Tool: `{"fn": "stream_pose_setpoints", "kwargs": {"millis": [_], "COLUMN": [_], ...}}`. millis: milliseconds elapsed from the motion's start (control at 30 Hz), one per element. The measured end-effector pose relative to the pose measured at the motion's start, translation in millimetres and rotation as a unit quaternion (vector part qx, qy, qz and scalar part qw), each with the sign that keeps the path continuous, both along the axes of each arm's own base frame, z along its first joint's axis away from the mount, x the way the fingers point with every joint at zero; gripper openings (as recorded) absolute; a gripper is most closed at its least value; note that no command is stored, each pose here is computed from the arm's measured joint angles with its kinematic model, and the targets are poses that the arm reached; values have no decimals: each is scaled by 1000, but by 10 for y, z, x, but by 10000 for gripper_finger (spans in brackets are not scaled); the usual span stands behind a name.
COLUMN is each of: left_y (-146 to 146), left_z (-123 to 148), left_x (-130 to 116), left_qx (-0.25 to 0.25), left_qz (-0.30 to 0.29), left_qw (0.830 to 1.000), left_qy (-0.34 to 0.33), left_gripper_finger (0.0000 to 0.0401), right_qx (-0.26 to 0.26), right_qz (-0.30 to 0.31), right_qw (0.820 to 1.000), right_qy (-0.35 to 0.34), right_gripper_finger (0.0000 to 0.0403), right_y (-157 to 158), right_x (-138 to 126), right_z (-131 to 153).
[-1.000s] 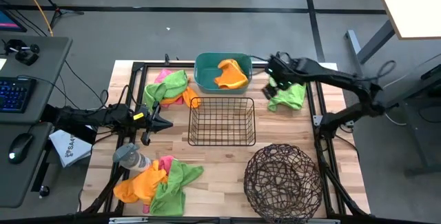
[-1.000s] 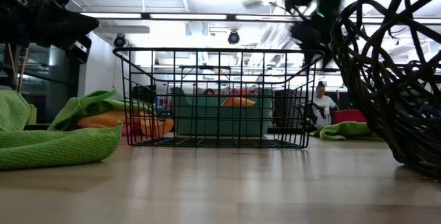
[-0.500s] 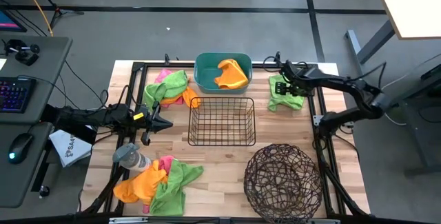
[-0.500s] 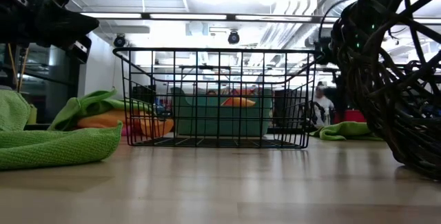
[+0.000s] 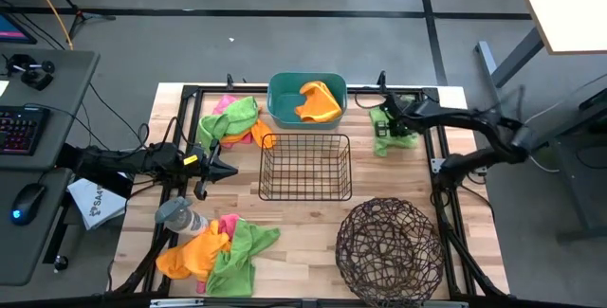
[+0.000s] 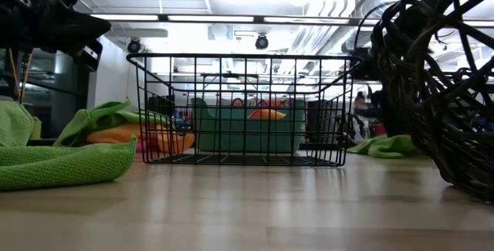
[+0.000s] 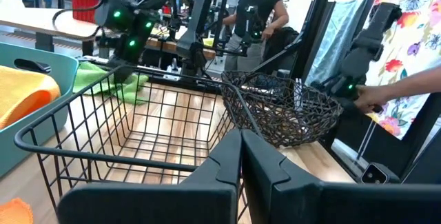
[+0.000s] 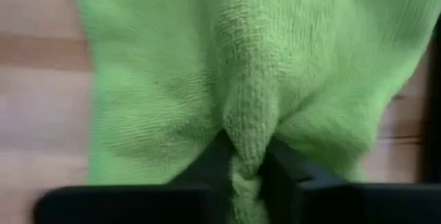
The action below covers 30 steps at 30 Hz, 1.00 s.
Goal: Sort microfiber towel by color & place in baskets
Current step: Put the top right green microfiber cloth into the black wire basket
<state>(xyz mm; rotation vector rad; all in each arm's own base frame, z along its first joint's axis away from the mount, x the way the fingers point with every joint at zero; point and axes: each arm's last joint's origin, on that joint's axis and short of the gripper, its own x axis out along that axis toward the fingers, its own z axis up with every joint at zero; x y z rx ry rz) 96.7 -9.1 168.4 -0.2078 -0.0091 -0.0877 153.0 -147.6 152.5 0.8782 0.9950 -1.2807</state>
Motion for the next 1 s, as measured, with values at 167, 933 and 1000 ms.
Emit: {"fn": "stream_pose_setpoints", "kwargs": {"millis": [167, 933, 1000], "left_y": [0, 0, 0], "left_z": [-1, 0, 0], "left_x": [0, 0, 0], "left_qx": [0, 0, 0], "left_qz": [0, 0, 0], "left_qw": [1000, 1000, 1000], "left_qy": [0, 0, 0], "left_gripper_finger": [0, 0, 0], "right_qx": [-103, -121, -108], "right_qz": [7, 443, 452], "right_qw": [991, 753, 748], "right_qy": [-90, -471, -474], "right_gripper_finger": [12, 3, 8], "right_y": [87, 1467, 1499], "right_x": [-7, 1179, 1284], "right_z": [576, 1081, 981]}}
